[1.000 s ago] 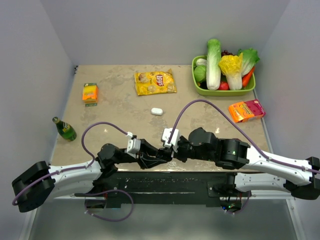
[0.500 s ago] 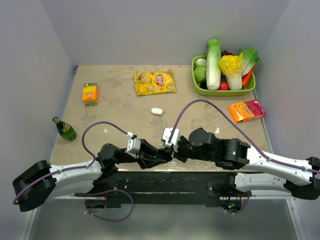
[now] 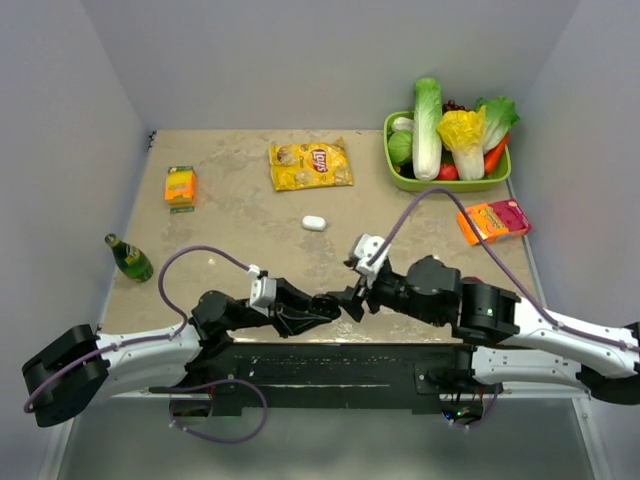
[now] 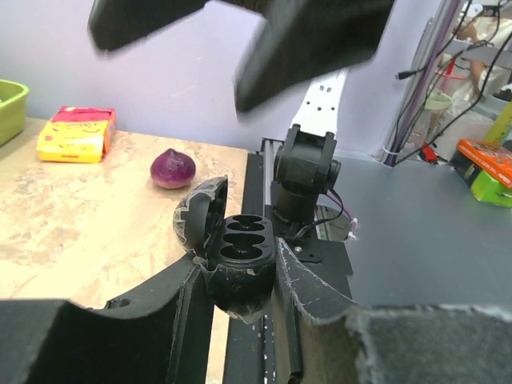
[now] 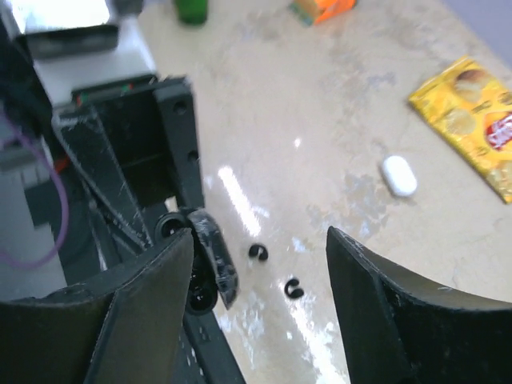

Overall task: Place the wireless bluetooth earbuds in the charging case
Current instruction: Adjust the earbud at the center of the board.

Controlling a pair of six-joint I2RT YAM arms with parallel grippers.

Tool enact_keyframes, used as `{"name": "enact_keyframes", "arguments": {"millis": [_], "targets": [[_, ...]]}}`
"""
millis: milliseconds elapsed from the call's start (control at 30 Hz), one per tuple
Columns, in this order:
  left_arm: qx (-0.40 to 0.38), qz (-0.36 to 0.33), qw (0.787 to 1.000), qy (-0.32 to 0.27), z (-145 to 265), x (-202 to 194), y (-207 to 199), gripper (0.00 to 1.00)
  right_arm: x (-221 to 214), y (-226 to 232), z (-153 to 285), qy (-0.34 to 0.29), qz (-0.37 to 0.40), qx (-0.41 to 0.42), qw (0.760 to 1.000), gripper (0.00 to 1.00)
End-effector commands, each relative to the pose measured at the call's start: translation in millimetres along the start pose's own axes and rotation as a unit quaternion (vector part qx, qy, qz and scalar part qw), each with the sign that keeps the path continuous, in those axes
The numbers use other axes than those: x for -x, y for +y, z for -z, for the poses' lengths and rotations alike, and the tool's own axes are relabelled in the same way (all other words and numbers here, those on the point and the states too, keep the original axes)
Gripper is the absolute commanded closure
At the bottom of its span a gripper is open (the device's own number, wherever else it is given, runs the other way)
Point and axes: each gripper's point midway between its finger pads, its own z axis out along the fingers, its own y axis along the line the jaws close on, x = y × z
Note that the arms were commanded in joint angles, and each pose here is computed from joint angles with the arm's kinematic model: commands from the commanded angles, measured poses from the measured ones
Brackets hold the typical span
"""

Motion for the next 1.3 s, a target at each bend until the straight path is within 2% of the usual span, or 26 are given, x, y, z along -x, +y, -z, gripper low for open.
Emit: {"name": "enact_keyframes", "arguments": {"millis": [0, 67, 133, 267, 333, 400, 467, 500, 600, 800, 900, 1100, 1267], "targets": [[0.045, -0.045, 0.996, -0.056, 8, 26, 12, 1.00, 46, -37, 28, -0.137, -0.103, -0.095, 0.981, 0.29], [0.065, -0.052, 0.994, -0.069, 17, 31, 15, 1.00, 22, -57, 28, -0.134, -0.156, -0.160, 0.965, 0.29], [0.092, -0.058, 0.991, -0.079, 23, 34, 22, 1.00, -10, -64, 17, -0.101, -0.197, -0.195, 0.956, 0.29], [0.121, -0.062, 0.988, -0.079, 37, 30, 26, 1.00, -80, -47, -16, -0.009, -0.232, -0.188, 0.954, 0.32], [0.126, -0.062, 0.987, -0.083, 40, 31, 26, 1.00, -110, -38, -27, 0.023, -0.243, -0.183, 0.952, 0.39], [0.128, -0.057, 0.986, -0.088, 44, 31, 25, 1.00, -128, -29, -40, 0.048, -0.242, -0.173, 0.953, 0.48], [0.128, -0.053, 0.986, -0.091, 46, 31, 24, 1.00, -141, -25, -49, 0.064, -0.239, -0.169, 0.954, 0.53], [0.130, -0.048, 0.987, -0.083, 49, 21, 25, 1.00, -153, -22, -56, 0.086, -0.229, -0.171, 0.954, 0.62], [0.128, -0.040, 0.988, -0.082, 52, 16, 23, 1.00, -160, -14, -71, 0.101, -0.218, -0.153, 0.959, 0.71], [0.123, -0.031, 0.988, -0.088, 57, 13, 19, 1.00, -177, 2, -100, 0.127, -0.195, -0.115, 0.966, 0.62], [0.126, -0.028, 0.988, -0.088, 60, 11, 19, 1.00, -183, 2, -108, 0.129, -0.197, -0.114, 0.965, 0.64], [0.141, -0.025, 0.986, -0.086, 64, 9, 23, 1.00, -183, -44, -94, 0.102, -0.233, -0.176, 0.951, 0.66], [0.144, -0.024, 0.986, -0.085, 65, 5, 24, 1.00, -187, -53, -92, 0.116, -0.229, -0.164, 0.952, 0.75]]}}
